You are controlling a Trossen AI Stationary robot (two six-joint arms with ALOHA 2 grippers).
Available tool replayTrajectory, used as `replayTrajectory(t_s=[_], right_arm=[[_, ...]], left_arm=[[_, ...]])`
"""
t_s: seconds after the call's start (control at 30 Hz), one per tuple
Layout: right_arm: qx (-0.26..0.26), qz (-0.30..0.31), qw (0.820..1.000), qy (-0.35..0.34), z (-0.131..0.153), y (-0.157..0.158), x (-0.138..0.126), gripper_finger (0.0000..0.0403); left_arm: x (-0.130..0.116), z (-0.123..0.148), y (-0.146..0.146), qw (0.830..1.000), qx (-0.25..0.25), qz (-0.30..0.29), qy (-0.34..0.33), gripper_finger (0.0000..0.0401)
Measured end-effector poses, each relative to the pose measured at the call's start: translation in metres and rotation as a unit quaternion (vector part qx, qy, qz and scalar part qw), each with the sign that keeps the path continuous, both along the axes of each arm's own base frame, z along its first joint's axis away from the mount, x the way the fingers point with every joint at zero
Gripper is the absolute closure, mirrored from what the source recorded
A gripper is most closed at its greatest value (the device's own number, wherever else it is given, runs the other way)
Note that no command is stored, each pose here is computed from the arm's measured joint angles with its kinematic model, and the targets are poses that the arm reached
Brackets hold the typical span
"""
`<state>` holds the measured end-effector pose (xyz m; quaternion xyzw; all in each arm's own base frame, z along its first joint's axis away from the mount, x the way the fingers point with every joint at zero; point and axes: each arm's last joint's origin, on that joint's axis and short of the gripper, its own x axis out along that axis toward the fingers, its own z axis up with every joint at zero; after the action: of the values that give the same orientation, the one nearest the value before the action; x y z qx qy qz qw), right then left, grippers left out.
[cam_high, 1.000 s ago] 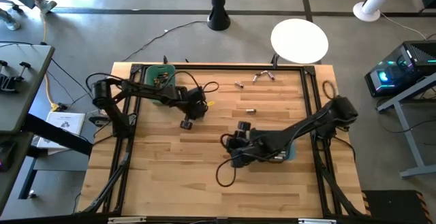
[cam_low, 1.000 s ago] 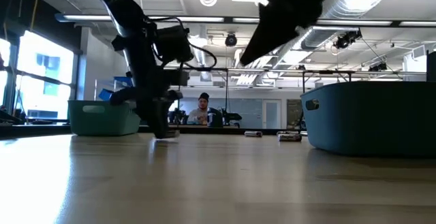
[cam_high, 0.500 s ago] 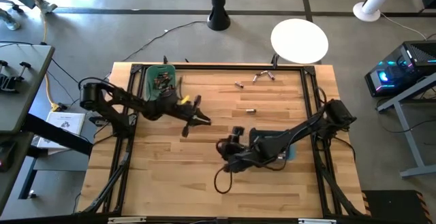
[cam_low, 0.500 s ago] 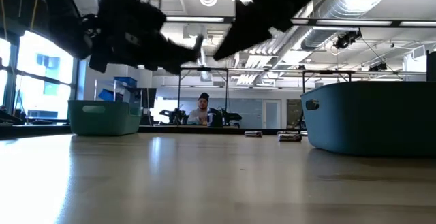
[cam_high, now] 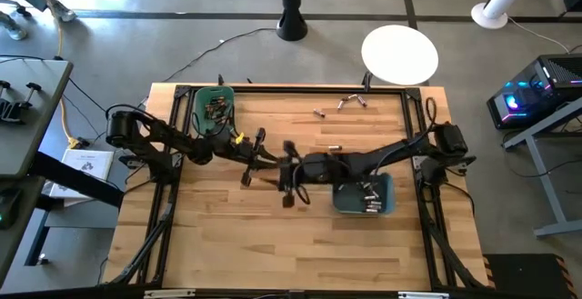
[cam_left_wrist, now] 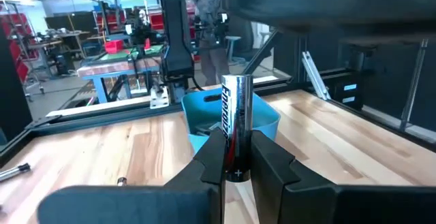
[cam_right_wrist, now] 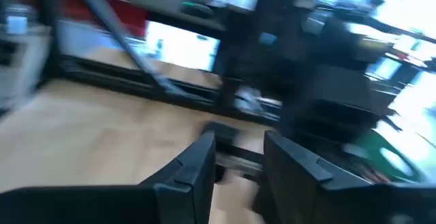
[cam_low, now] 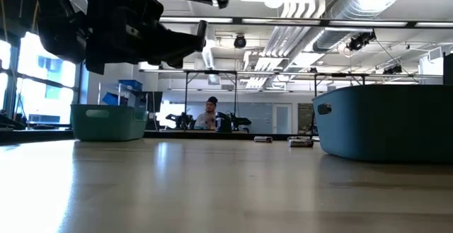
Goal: Sort batteries
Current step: Put the silver battery into the blue bin
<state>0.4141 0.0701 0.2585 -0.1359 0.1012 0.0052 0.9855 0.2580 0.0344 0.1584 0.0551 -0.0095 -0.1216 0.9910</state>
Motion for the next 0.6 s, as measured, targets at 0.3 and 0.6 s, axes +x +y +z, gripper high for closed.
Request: replayTrajectory(t_s=[0.3, 0.6], right_arm=[[-0.066, -0.171, 0.979, 0.085, 0.024, 0.009, -0.043, 0.0285], [0.065, -0.166, 0.982, -0.069, -0.028, -0.017, -0.098, 0.0285]], left_arm=[[0.0, 0.0, -0.001, 1.0, -0.001, -0.002, 0.001, 0.0373], [0.0, 0.0, -0.002, 1.0, -0.002, -0.004, 0.0, 0.0373]])
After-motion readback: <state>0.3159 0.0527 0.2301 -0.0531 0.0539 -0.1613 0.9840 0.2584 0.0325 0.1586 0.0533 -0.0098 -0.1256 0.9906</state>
